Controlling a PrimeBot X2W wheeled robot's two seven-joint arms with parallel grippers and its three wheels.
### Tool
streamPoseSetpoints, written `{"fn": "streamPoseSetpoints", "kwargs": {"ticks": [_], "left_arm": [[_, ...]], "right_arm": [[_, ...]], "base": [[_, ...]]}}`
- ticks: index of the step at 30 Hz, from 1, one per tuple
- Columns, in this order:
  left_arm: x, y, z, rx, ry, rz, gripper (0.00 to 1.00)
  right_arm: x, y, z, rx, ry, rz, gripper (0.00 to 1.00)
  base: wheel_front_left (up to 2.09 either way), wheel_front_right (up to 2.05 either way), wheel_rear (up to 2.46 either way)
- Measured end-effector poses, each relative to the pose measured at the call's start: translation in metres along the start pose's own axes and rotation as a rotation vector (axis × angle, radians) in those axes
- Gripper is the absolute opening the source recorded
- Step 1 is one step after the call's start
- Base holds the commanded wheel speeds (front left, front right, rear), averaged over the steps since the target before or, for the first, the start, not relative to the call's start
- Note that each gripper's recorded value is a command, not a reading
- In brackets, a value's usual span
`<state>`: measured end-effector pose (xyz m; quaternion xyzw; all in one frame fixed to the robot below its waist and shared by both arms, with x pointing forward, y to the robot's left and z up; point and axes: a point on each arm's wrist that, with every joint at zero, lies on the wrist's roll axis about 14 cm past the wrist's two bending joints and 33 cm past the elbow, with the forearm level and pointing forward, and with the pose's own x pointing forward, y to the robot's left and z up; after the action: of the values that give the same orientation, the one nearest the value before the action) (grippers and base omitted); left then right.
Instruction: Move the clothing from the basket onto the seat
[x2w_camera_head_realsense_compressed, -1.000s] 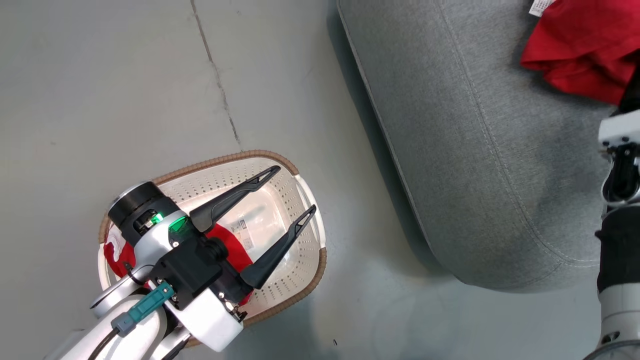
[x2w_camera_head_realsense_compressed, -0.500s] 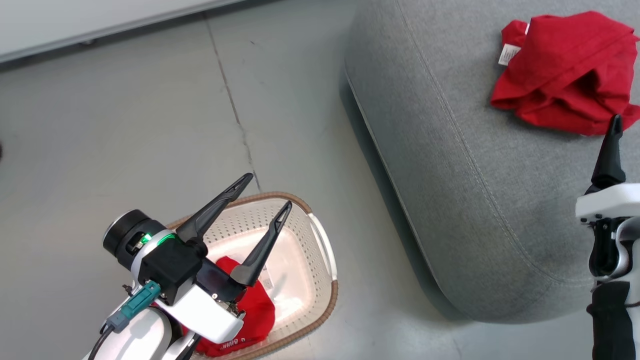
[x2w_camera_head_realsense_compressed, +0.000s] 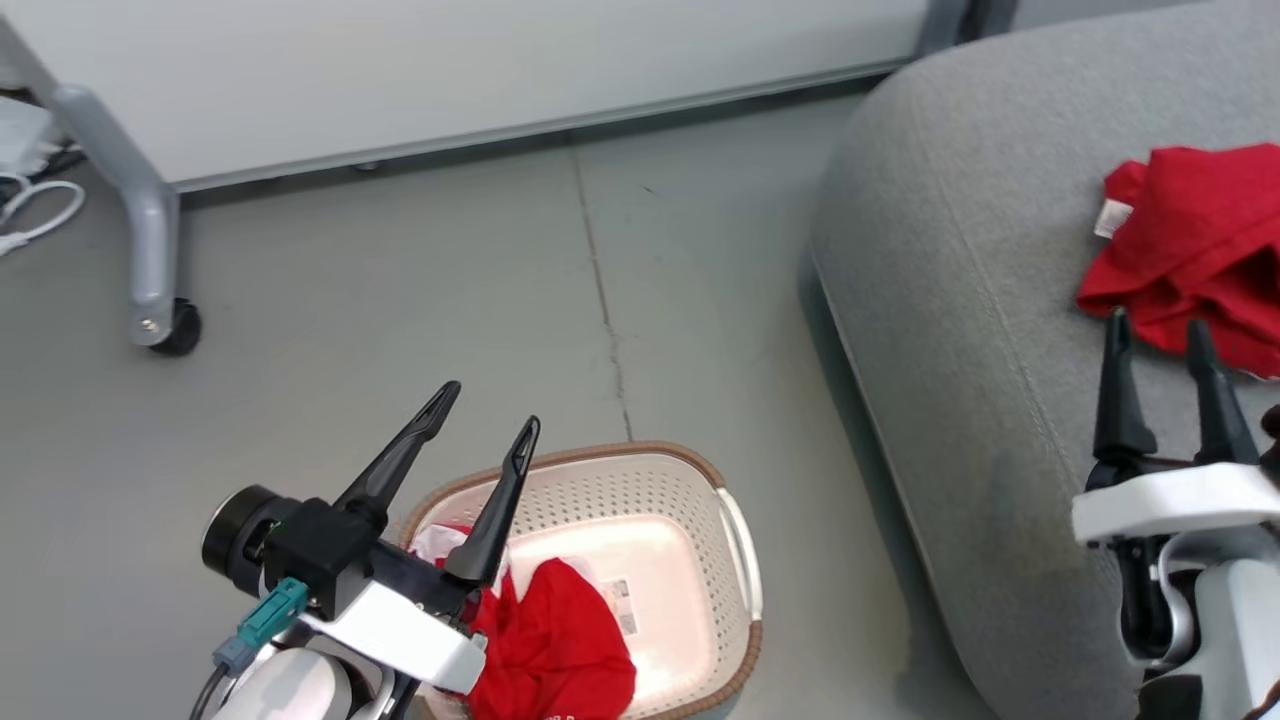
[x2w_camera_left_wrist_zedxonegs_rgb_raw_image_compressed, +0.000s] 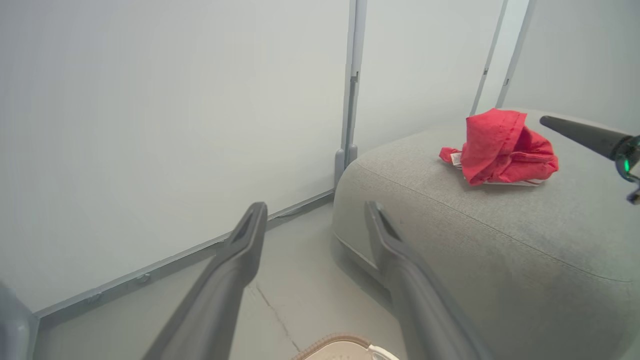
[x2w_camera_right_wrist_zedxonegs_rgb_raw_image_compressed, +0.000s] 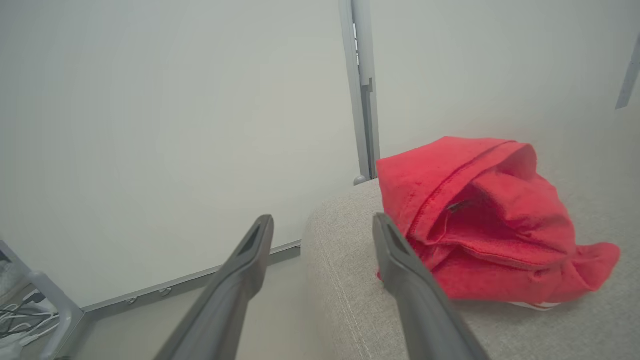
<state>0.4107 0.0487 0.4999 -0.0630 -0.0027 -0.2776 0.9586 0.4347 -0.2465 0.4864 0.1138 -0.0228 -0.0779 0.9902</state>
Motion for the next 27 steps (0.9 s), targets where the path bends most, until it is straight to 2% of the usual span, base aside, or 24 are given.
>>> {"fn": "streamPoseSetpoints", "kwargs": {"ticks": [8,14,21,27], "left_arm": [[-0.039,0.041,0.016,-0.012,-0.036,0.223,1.0],[-0.075,0.073,0.025,-0.008,-0.058,0.389,1.0],[-0.114,0.096,0.032,-0.005,-0.08,0.527,1.0],[-0.134,0.099,0.037,-0.001,-0.103,0.579,1.0]], "right_arm": [[-0.012,0.072,-0.005,0.02,0.03,0.208,1.0],[-0.024,0.106,-0.007,0.031,0.05,0.306,1.0],[-0.039,0.123,0.001,0.018,0.041,0.365,1.0],[-0.051,0.12,0.011,-0.003,0.028,0.365,1.0]], "base": [[0.0,0.0,0.0],[0.0,0.0,0.0],[0.0,0.0,0.0],[0.0,0.0,0.0]]}}
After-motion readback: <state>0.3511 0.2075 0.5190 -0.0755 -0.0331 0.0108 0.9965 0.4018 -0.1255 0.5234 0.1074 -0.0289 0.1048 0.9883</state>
